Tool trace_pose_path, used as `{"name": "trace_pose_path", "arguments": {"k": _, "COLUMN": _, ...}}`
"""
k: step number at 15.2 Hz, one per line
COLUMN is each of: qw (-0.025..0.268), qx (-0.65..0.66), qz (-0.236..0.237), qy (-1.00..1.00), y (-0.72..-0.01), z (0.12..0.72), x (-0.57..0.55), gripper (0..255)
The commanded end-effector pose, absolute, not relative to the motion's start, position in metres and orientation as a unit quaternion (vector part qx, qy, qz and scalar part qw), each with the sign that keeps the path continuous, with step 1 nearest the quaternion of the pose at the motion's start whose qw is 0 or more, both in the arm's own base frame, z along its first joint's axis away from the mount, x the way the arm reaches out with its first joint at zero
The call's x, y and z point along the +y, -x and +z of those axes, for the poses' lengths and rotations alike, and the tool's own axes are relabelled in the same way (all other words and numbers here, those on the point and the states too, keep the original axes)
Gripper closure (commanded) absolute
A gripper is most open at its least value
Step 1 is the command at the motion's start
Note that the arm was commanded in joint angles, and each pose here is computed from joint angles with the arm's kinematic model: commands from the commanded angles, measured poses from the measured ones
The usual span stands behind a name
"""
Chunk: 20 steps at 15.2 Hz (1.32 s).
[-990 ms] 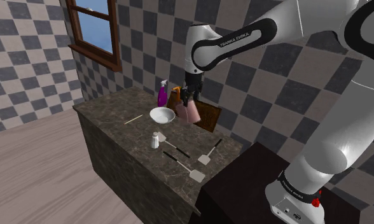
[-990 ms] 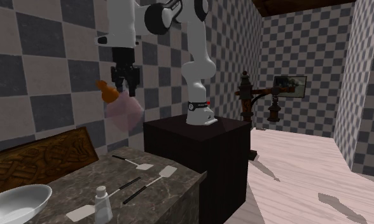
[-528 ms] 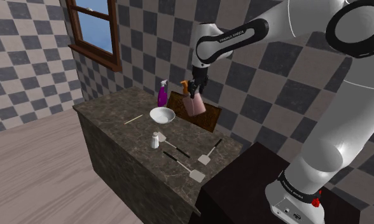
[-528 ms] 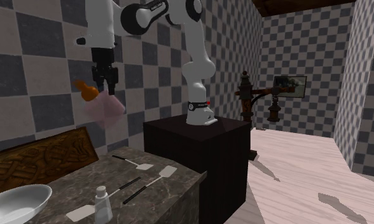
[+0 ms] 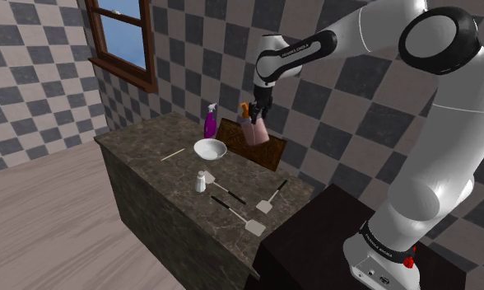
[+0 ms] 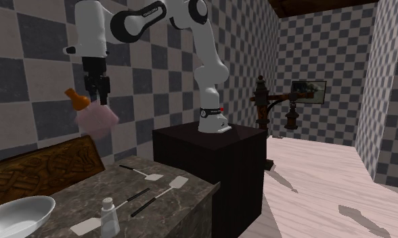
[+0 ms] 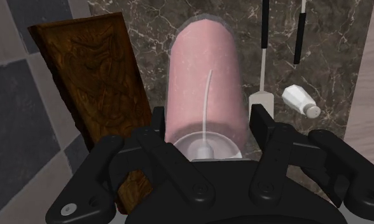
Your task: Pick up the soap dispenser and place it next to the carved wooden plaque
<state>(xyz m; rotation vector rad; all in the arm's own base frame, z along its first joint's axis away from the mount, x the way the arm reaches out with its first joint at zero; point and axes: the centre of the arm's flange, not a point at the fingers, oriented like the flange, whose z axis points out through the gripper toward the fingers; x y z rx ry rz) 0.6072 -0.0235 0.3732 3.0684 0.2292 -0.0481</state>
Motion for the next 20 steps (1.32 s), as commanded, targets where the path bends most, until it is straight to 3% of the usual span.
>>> {"name": "trace_pose_path", "arguments": {"k": 1, "qw": 0.032, "qx": 0.075, "qz": -0.015, "qy": -0.997, "y": -0.607, "z": 0.363, "x": -0.024, "gripper": 255}}
{"name": "trace_pose_path", "arguments": {"k": 20, "qw": 0.032, "qx": 0.075, "qz": -0.015, "qy": -0.997, "y": -0.607, "z": 0.262, "x": -0.024, "gripper": 255}}
